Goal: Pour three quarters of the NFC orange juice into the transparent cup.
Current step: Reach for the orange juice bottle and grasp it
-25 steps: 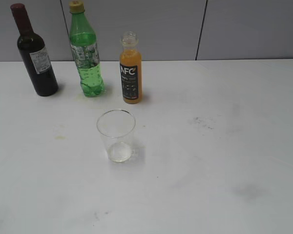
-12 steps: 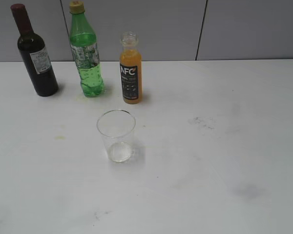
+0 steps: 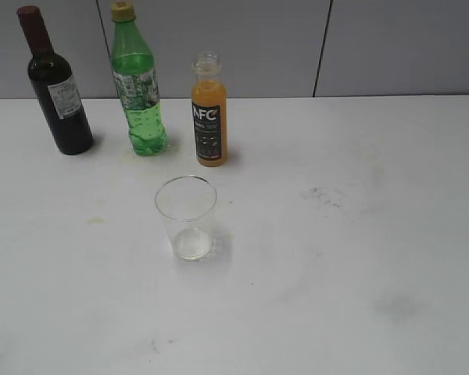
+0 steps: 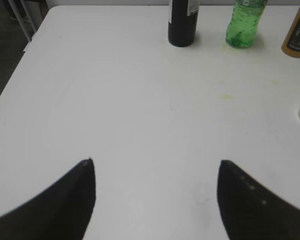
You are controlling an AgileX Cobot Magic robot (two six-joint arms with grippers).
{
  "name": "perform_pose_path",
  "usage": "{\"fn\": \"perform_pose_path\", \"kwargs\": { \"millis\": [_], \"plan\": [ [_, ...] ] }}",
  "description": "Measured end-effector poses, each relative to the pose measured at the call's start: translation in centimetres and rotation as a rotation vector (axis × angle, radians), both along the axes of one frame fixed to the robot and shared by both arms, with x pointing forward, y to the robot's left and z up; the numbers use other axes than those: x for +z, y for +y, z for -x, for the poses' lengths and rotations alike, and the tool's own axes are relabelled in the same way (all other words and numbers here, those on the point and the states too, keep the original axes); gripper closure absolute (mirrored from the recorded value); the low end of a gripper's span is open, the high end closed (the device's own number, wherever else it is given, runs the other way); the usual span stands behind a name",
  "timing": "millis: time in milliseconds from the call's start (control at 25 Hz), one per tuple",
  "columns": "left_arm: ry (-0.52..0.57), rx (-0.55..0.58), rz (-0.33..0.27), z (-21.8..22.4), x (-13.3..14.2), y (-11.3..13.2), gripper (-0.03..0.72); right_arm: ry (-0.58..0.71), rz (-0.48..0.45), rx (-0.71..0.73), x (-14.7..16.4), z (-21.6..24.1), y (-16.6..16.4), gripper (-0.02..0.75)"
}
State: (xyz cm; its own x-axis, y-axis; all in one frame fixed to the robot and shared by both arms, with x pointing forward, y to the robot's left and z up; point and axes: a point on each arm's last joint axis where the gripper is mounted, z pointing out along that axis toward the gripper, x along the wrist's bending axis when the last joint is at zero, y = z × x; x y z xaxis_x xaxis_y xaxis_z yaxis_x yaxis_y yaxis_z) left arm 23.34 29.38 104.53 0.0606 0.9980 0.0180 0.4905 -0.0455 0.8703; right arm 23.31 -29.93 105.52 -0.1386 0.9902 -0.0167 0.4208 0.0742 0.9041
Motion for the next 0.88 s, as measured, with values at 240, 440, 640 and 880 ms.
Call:
{"fn": "perform_pose_path", "kwargs": {
  "millis": [240, 440, 640, 880],
  "plan": [
    [0.0, 0.0, 0.0, 0.0, 0.0, 0.0, 0.104, 0.001, -0.005, -0.002, 0.0, 0.0, 0.0, 0.146],
    [0.0, 0.0, 0.0, 0.0, 0.0, 0.0, 0.104, 0.001, -0.005, -0.002, 0.0, 0.0, 0.0, 0.146],
    [0.0, 0.0, 0.0, 0.0, 0.0, 0.0, 0.104, 0.001, -0.005, -0.002, 0.0, 0.0, 0.0, 0.146],
    [0.0, 0.0, 0.0, 0.0, 0.0, 0.0, 0.104, 0.001, -0.006, -0.003, 0.0, 0.0, 0.0, 0.146]
  ]
}}
